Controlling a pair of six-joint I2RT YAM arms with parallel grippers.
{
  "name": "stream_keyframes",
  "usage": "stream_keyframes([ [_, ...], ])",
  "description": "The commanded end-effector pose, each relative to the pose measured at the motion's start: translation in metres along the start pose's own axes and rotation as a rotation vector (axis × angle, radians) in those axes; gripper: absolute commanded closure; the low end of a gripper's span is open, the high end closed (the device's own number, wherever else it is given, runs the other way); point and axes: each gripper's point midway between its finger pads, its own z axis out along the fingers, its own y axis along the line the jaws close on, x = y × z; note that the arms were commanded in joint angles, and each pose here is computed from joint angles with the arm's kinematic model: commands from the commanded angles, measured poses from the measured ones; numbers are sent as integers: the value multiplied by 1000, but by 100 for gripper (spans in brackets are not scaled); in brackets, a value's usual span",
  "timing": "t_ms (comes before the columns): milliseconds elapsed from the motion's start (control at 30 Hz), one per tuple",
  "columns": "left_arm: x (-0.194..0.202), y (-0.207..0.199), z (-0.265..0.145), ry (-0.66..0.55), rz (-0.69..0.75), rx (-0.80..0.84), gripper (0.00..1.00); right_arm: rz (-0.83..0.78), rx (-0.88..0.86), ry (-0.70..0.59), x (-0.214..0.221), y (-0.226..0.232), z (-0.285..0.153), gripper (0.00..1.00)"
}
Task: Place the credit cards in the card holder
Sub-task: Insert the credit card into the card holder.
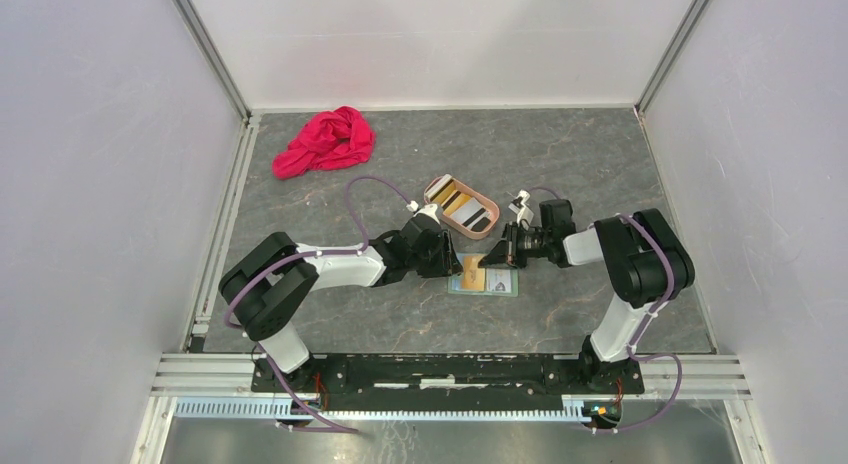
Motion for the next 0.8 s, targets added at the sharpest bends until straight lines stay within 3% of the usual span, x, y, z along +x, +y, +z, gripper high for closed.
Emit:
stream_keyframes([
  [0, 5, -8, 0, 21, 60, 50, 50, -27, 6, 27, 5, -3, 6, 94],
  [300, 0, -10, -7, -18, 47, 79, 50, -110, -14, 26, -5, 7, 1, 68],
  [767, -2, -10, -11, -33, 42, 93, 49, -193, 28, 25, -7, 7, -8, 52],
])
